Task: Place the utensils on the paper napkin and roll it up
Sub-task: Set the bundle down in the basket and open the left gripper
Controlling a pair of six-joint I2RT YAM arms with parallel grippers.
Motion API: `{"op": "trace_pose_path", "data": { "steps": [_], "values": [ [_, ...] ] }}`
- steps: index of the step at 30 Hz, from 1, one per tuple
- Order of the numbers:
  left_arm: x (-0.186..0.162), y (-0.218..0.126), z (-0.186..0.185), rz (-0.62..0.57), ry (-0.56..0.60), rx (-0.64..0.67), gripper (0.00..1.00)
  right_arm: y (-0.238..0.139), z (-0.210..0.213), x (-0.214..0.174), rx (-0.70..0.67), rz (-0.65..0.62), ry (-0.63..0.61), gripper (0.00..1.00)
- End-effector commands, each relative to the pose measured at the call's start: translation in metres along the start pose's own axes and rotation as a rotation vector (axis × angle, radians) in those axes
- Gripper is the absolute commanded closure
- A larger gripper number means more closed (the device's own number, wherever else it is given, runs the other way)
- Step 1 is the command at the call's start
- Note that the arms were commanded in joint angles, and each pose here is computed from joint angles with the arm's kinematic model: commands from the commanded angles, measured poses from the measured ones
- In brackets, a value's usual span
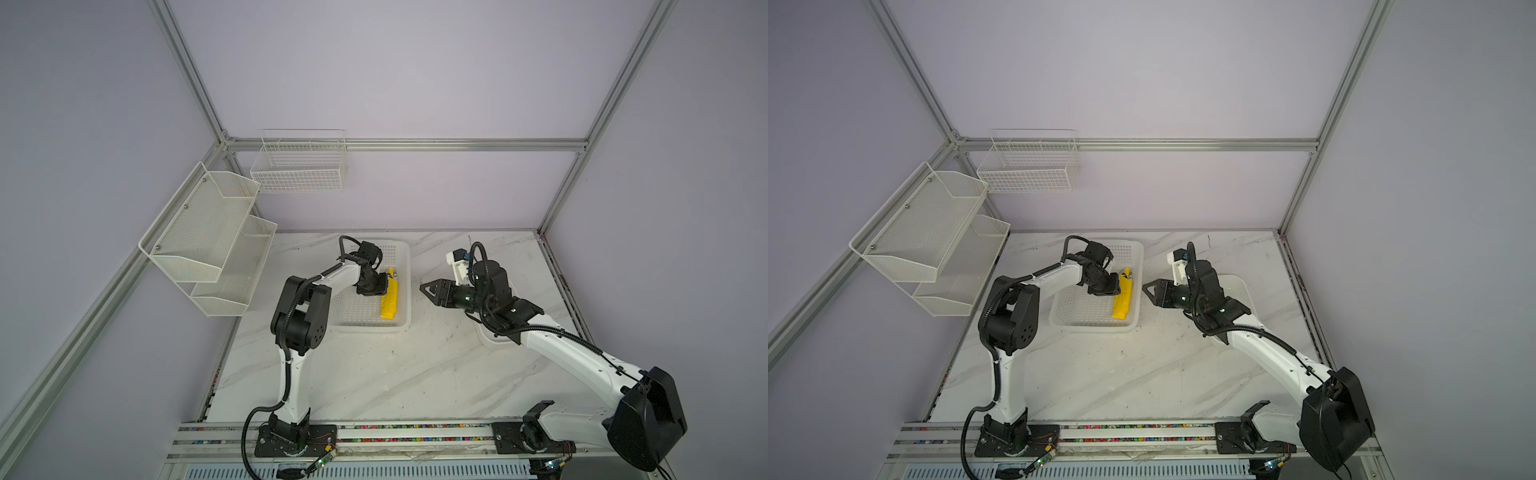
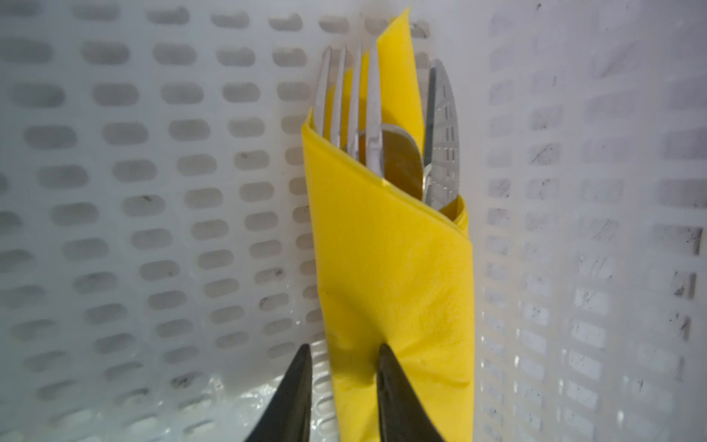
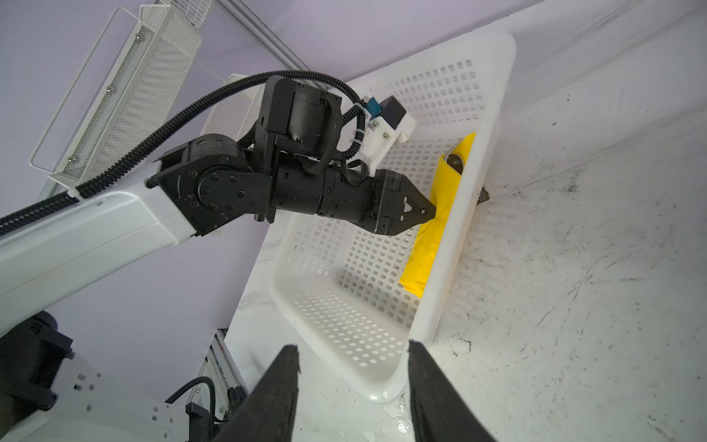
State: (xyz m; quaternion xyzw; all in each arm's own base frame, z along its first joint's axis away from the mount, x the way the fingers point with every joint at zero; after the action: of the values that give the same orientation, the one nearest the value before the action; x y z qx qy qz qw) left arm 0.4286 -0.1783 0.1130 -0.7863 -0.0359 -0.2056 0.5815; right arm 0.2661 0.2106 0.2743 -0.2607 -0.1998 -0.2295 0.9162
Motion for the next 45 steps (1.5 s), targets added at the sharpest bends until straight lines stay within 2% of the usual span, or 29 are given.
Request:
{"op": "trace_pose_path", "data": {
  "steps": [1,3,6,17,21,24,26,31,36,45],
  "values": [
    [0.010,-0.024,0.000,-0.045,0.005,0.052,0.59,-0.011,0.005,0.006,-0.016,-0.043,-0.025,0.51],
    [0.013,-0.032,-0.004,-0.084,0.019,0.048,0.51,-0.012,0.003,0.005,-0.021,-0.045,-0.022,0.51],
    [0.019,-0.034,-0.008,-0.112,0.029,0.027,0.44,-0.012,0.002,0.005,-0.024,-0.043,-0.019,0.51],
    [0.032,-0.009,-0.022,-0.081,0.058,0.011,0.25,-0.009,-0.003,0.002,-0.031,-0.027,-0.009,0.50],
    [0.033,-0.005,-0.026,-0.083,0.062,0.022,0.23,-0.009,-0.005,-0.001,-0.032,-0.020,-0.002,0.50],
    [0.032,0.001,-0.025,-0.059,0.067,0.043,0.22,-0.008,-0.007,-0.002,-0.034,-0.012,0.002,0.50],
    [0.031,0.005,-0.024,-0.032,0.076,0.107,0.23,-0.007,-0.007,-0.002,-0.034,-0.011,0.002,0.50],
    [0.024,0.017,-0.023,0.029,0.086,0.178,0.32,-0.008,-0.007,-0.002,-0.036,-0.016,0.001,0.50],
    [0.017,0.025,-0.022,0.057,0.062,0.181,0.41,-0.010,-0.006,-0.001,-0.034,-0.020,-0.002,0.50],
    [0.017,0.023,-0.027,0.045,0.022,0.130,0.43,-0.014,-0.002,0.002,-0.041,-0.039,-0.015,0.50]
  ]
}}
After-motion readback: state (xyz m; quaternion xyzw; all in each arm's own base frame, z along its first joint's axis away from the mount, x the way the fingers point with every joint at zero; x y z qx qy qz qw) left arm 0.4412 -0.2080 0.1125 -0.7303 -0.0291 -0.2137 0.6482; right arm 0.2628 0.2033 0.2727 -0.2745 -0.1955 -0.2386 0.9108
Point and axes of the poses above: each gripper's point midway between its finger pads, its own y axis out along the fingers, its own z axis along the line the jaws close on, x = y × z, the point moved 8 cm from there along -y, back along the fingers, and after that the axes turned 11 degrees about y, right-handed, at the moved point
